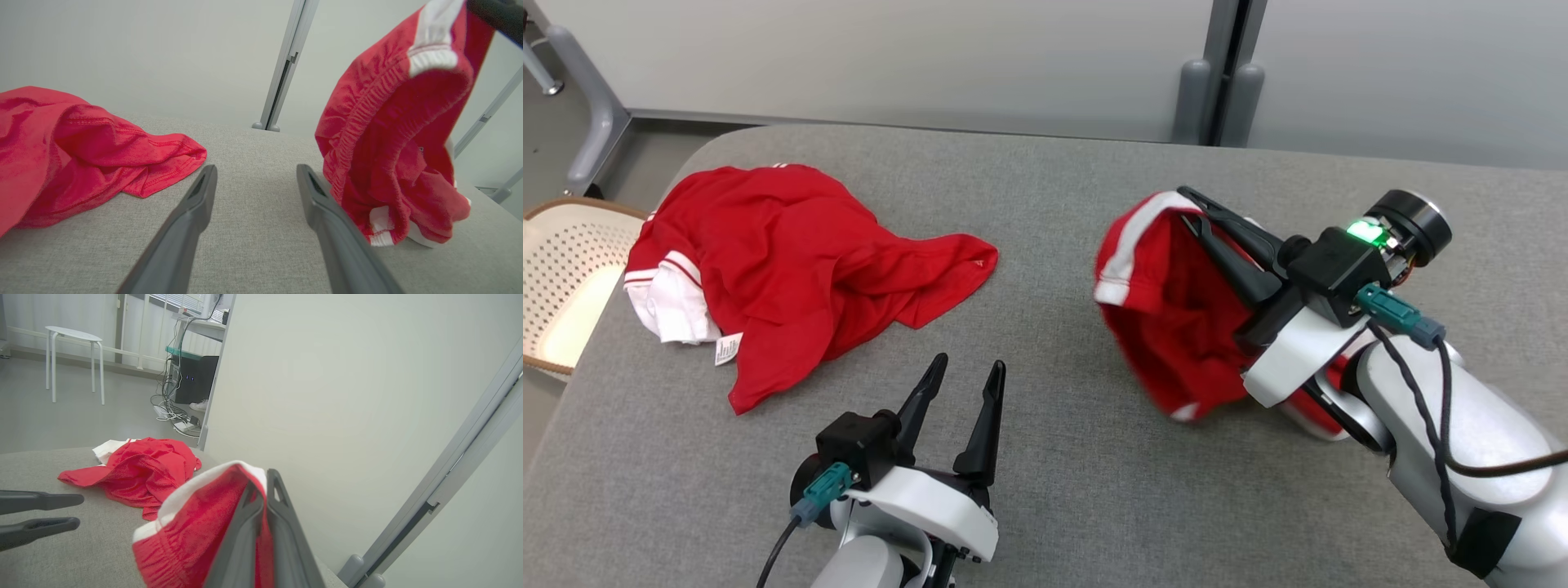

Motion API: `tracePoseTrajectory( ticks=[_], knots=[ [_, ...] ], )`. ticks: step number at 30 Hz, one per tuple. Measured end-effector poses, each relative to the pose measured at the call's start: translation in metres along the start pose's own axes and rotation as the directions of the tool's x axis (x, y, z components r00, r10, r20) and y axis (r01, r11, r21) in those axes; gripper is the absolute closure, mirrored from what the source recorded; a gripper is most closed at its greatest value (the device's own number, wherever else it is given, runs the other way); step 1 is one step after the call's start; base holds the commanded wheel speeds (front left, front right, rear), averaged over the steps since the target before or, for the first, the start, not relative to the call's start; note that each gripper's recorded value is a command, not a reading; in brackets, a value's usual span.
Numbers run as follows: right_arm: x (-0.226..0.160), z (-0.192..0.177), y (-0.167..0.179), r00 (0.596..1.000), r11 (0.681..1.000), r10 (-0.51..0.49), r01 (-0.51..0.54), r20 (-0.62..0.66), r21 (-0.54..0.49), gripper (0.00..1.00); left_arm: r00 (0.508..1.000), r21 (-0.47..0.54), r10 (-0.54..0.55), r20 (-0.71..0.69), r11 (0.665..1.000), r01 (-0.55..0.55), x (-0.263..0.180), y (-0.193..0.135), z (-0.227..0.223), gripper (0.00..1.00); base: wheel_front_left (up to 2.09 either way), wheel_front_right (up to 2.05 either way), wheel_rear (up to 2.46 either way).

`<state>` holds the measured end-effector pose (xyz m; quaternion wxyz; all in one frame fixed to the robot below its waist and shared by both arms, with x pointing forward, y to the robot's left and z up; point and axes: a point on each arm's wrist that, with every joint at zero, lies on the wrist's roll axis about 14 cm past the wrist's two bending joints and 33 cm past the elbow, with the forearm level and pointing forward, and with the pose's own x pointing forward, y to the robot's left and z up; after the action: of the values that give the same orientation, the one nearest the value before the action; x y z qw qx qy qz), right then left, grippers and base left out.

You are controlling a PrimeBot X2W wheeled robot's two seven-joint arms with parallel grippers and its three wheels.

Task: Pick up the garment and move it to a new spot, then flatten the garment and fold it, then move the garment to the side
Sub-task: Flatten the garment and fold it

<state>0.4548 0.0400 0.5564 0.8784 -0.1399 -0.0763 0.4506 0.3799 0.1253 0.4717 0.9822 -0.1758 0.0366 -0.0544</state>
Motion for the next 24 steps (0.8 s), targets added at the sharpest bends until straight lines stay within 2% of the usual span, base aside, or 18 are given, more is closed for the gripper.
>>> tracePoseTrajectory(
  ticks=[3,7,12,16,20,22,23,24],
  knots=[
    [-0.002,0.027,-0.002,0.998,1.0,-0.009,0.009,0.054,-0.011,1.0,1.0,0.001,-0.016,0.007,1.0,0.016,-0.001,-0.005,0.002,0.0,0.0,0.0,0.0],
    [-0.004,0.04,-0.01,0.998,0.999,-0.035,0.035,0.058,-0.01,1.0,1.0,-0.001,-0.026,0.004,1.0,0.026,-0.005,-0.008,0.001,0.0,0.0,0.0,0.0],
    [0.001,0.021,-0.028,0.998,0.998,-0.058,0.057,-0.029,-0.041,1.0,1.0,-0.009,-0.021,-0.002,1.0,0.021,-0.006,-0.007,-0.001,0.0,0.0,0.0,0.0],
    [0.017,-0.001,-0.051,0.99,0.991,-0.051,0.035,-0.129,-0.127,1.0,1.0,-0.013,0.003,-0.012,1.0,-0.003,-0.007,0.0,-0.004,0.0,0.0,0.0,0.0],
    [0.035,-0.021,-0.067,0.976,0.966,-0.019,-0.038,-0.217,-0.255,1.0,0.999,-0.028,0.032,-0.017,0.999,-0.032,-0.008,0.008,-0.004,0.0,0.0,0.0,0.0],
    [0.044,-0.037,-0.074,0.961,0.94,-0.003,-0.091,-0.276,-0.328,1.0,0.999,-0.035,0.044,-0.017,0.998,-0.045,-0.008,0.011,-0.004,0.0,0.0,0.0,0.0],
    [0.048,-0.044,-0.08,0.954,0.928,-0.003,-0.109,-0.299,-0.357,0.96,0.999,-0.038,0.05,-0.02,0.998,-0.051,-0.008,0.013,-0.004,0.0,0.0,0.0,0.0],
    [0.052,-0.051,-0.084,0.948,0.909,0.003,-0.136,-0.319,-0.395,0.54,0.998,-0.039,0.056,-0.024,0.998,-0.057,-0.009,0.015,-0.005,0.0,0.0,0.0,0.0]
  ],
)
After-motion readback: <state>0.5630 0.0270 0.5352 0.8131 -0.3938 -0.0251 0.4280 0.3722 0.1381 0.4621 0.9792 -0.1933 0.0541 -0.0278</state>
